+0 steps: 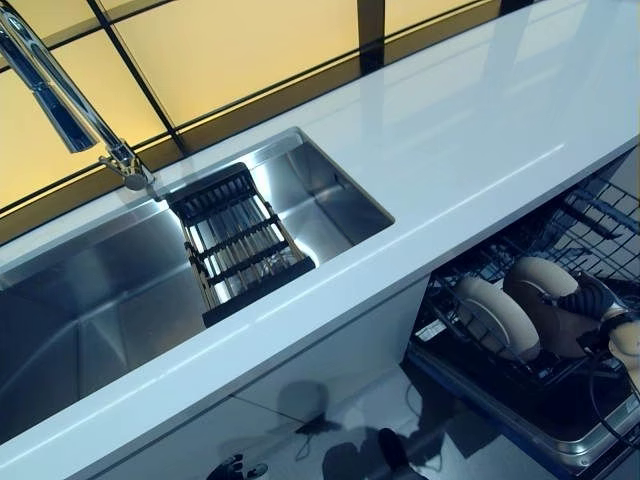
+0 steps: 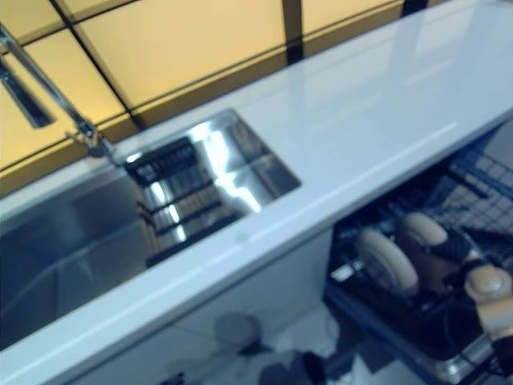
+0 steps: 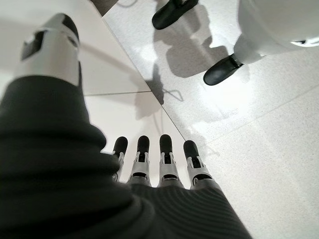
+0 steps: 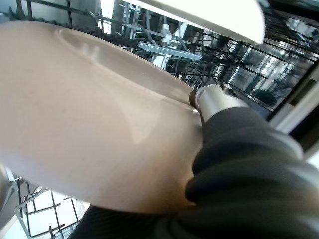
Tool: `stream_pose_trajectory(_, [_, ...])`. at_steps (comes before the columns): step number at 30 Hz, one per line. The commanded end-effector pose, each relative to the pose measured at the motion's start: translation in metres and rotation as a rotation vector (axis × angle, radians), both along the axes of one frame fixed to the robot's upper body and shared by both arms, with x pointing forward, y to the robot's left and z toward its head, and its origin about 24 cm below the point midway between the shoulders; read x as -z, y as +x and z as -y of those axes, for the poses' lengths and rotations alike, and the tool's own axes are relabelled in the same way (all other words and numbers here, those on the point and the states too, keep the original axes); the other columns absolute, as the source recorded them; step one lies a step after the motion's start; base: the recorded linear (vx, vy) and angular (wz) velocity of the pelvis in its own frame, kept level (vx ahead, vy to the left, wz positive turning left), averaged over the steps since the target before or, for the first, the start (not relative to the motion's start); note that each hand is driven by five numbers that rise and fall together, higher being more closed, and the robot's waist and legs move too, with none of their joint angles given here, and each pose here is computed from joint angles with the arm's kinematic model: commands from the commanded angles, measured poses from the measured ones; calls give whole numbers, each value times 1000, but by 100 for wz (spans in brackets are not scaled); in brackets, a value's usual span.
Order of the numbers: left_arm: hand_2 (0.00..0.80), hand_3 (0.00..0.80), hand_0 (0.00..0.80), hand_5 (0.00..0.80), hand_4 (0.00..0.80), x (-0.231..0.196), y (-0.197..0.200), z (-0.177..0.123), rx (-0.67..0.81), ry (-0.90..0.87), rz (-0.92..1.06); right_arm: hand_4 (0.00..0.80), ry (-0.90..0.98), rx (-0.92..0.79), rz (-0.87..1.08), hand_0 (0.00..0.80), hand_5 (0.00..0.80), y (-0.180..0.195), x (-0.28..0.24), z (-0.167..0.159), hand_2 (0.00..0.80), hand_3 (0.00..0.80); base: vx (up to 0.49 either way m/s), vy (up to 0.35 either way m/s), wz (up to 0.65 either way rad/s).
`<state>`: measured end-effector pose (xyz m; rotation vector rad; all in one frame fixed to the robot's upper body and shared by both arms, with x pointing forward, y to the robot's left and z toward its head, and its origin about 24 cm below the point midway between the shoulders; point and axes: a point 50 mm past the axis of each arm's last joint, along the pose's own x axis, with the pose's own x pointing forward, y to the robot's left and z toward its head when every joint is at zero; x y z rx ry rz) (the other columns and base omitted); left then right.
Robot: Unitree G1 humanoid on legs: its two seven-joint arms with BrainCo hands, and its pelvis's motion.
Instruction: Take plates into dishwasher
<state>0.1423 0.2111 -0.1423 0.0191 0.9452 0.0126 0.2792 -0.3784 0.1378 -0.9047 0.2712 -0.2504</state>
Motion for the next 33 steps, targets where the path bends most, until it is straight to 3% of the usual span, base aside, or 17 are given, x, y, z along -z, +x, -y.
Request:
stream_pose_trajectory(1, [0, 0, 0, 0, 0, -6, 9, -14, -97, -29, 37, 800, -40, -21, 17, 800, 800, 13, -15, -5, 800, 800, -26, -12, 5])
stream_pose_trajectory(4, [0, 0, 0, 0, 0, -7, 11, -15, -147, -56, 51, 800, -42, -12, -11, 800, 800, 15, -5, -7, 800, 800, -23, -16, 3])
stream_pose_trajectory(31, [0, 0, 0, 0, 0, -12, 25, -8, -133, -76, 89, 800, -14, 53, -114, 800, 800, 18, 19, -2, 800, 800, -2, 0, 0])
stream_pose_trajectory(32, [0, 0, 0, 0, 0, -12, 25, -8, -134, -75, 89, 602, -11, 56, -109, 602, 602, 18, 18, -2, 602, 602, 0, 0, 0])
stream_pose_trajectory(33, [0, 0, 0, 0, 0, -12, 25, -8, -133, -74, 88, 0, -13, 57, -102, 0, 0, 19, 17, -2, 0, 0, 0, 0, 0])
